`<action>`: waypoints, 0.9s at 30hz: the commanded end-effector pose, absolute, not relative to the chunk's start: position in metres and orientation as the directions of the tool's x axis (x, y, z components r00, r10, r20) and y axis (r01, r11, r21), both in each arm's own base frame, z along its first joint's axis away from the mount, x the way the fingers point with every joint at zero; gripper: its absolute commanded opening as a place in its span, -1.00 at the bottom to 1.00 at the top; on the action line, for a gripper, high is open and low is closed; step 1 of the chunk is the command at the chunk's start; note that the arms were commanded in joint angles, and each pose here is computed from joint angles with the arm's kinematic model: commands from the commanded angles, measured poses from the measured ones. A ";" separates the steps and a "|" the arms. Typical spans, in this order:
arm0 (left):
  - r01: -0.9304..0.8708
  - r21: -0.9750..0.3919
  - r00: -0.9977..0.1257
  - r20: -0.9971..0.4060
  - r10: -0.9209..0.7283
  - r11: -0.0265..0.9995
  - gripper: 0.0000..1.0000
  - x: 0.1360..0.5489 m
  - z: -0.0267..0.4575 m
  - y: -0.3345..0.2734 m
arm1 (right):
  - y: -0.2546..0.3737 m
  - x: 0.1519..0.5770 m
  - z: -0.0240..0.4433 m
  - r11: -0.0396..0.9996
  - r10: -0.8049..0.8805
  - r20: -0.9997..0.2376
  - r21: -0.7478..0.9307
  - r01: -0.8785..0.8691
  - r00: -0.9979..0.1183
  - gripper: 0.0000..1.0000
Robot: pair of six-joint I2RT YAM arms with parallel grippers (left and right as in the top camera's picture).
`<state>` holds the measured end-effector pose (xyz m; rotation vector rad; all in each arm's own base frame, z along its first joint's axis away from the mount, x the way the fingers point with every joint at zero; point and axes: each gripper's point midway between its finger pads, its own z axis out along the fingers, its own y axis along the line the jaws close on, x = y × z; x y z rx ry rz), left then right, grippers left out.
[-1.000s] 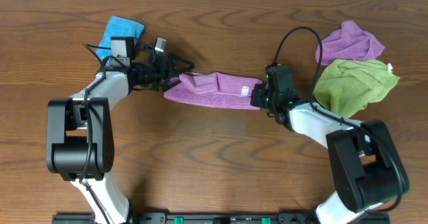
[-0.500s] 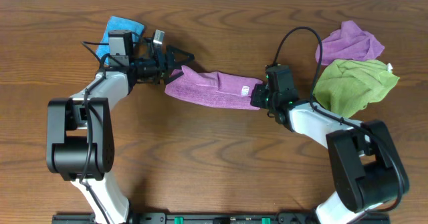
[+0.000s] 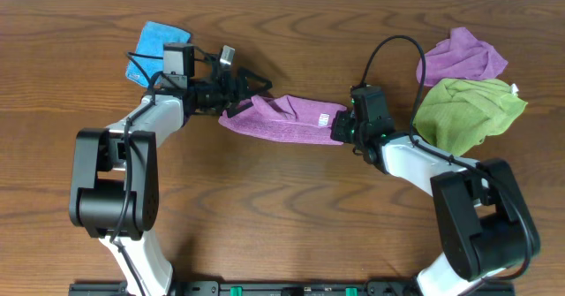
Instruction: Fold the cloth
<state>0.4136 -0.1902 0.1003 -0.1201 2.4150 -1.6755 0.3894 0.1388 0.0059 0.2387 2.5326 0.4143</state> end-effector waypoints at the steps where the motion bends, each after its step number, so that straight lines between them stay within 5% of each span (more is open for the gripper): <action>1: 0.093 -0.918 -0.971 -0.170 -0.171 0.385 0.75 0.418 0.098 -0.188 | 0.144 0.393 0.010 0.936 0.248 -0.507 0.346 0.069 -0.826 -0.87; 27: -0.006 -0.981 -0.966 -0.044 -0.254 0.192 0.71 0.424 0.128 -0.123 | 0.143 0.388 0.006 0.939 0.243 -0.486 0.334 0.078 -0.840 -0.88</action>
